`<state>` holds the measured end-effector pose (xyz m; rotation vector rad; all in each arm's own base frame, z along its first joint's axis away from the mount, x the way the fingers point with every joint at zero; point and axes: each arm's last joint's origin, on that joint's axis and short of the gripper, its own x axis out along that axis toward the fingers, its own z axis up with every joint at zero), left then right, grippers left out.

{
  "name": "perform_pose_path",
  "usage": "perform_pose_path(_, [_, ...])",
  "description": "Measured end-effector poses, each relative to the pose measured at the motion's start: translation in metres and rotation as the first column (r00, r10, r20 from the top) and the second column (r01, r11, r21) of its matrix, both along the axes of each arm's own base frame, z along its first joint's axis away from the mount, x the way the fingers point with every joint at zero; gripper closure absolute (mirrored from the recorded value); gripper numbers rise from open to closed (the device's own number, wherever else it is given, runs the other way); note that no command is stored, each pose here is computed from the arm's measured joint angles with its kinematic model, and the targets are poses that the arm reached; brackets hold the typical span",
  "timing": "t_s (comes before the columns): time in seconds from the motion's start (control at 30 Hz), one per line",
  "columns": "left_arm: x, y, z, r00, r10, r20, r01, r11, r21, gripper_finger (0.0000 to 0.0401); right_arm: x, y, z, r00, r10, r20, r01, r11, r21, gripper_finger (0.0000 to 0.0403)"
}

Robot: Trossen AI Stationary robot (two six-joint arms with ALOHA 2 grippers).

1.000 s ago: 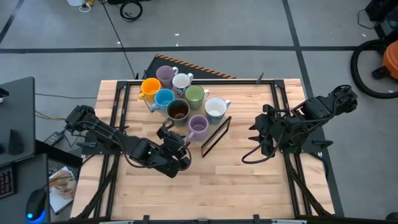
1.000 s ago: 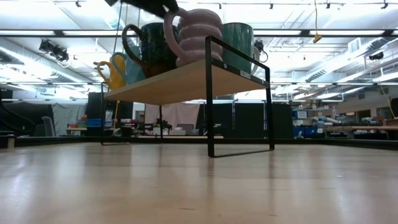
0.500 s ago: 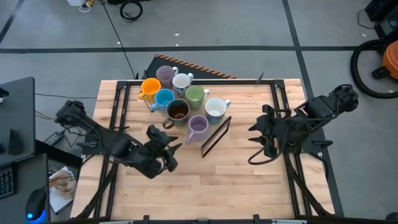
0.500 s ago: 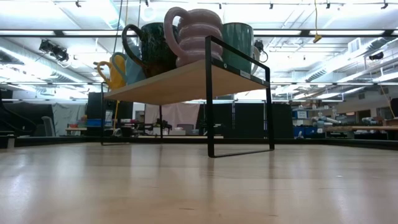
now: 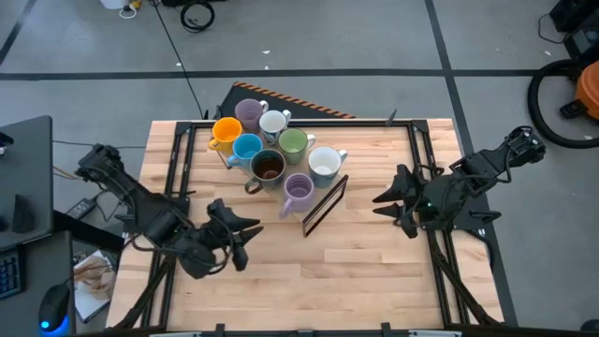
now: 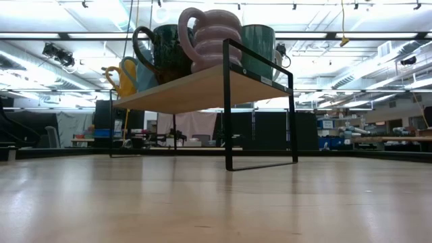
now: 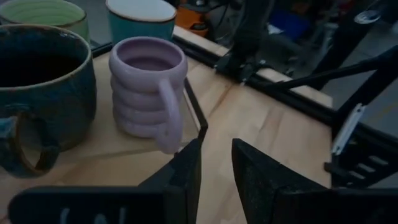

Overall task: Place coffee mugs
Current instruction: Return to Home Position

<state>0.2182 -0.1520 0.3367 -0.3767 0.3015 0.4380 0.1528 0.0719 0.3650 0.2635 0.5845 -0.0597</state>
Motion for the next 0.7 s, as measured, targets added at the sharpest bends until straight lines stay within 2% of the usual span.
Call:
perform_pose_path(0.13, [-0.009,0.006,0.004,0.998,-0.031,0.053,0.032,0.999,-0.014,0.0318,-0.009,-0.007,-0.014,0.998,-0.033,0.053,0.030,0.998,0.062,0.0272])
perform_pose_path(0.27, [-0.012,0.015,0.002,0.986,-0.104,0.134,0.110,0.993,-0.041,0.0339,-0.014,-0.012,-0.032,0.995,-0.066,0.078,0.058,0.992,0.109,0.0279])
perform_pose_path(0.43, [-0.013,0.030,-0.011,0.944,-0.183,0.275,0.210,0.975,-0.074,0.0368,-0.018,-0.015,-0.054,0.990,-0.105,0.095,0.087,0.980,0.177,0.0284])
perform_pose_path(0.7, [-0.024,0.049,-0.038,0.874,-0.210,0.437,0.263,0.963,-0.063,0.0395,-0.031,-0.021,-0.066,0.972,-0.147,0.186,0.084,0.948,0.307,0.0285])
